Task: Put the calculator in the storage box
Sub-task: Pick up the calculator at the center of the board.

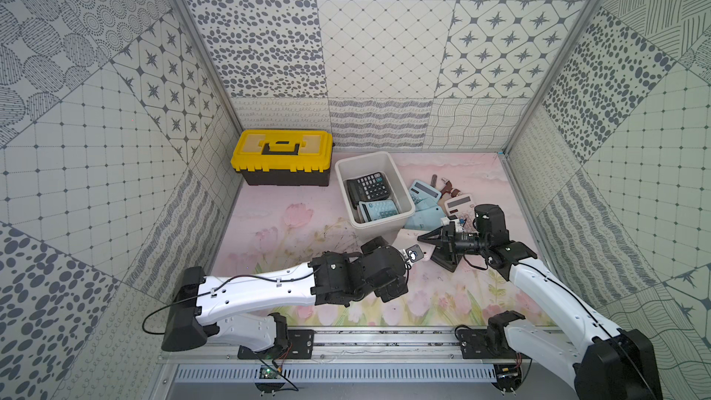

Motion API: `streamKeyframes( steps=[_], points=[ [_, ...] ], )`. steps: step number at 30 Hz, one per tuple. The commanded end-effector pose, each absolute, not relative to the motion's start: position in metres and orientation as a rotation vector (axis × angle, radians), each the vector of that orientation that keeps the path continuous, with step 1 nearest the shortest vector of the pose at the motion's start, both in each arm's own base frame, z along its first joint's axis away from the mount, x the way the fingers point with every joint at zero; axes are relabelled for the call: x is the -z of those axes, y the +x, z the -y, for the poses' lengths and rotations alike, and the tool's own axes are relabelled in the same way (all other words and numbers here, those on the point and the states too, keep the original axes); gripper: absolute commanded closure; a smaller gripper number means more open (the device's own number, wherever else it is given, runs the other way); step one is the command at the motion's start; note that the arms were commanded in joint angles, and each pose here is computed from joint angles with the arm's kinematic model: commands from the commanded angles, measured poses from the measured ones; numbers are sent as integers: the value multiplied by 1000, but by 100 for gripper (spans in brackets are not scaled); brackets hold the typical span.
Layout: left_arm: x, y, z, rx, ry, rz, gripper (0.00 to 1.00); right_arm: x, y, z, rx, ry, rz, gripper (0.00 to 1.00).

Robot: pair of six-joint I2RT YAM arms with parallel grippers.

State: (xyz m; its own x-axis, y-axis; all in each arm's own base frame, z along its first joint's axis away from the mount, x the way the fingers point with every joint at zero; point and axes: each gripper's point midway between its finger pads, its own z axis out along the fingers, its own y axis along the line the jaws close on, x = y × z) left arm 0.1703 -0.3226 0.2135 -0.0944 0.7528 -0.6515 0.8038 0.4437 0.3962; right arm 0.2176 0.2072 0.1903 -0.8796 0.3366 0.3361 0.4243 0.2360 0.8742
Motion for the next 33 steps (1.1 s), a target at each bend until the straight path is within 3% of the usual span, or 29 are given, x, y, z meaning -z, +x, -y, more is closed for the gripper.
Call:
streamKeyframes(
  steps=[1,6,10,21,33],
  points=[
    [-228,188,333,-119,1391,-1625,0,-203,216,-210,1791,-700,2395,100],
    [-227,189,338,-154,1439,-1572,1,-203,213,-214,1782,-686,2398,100],
    [-226,189,343,-159,1466,-1543,9,-202,212,-219,1776,-674,2396,100],
    [-215,193,353,-193,1502,-1562,39,-204,213,-230,1774,-662,2378,100],
    [-211,194,355,-215,1490,-1585,79,-214,213,-243,1794,-654,2355,100]
  ],
)
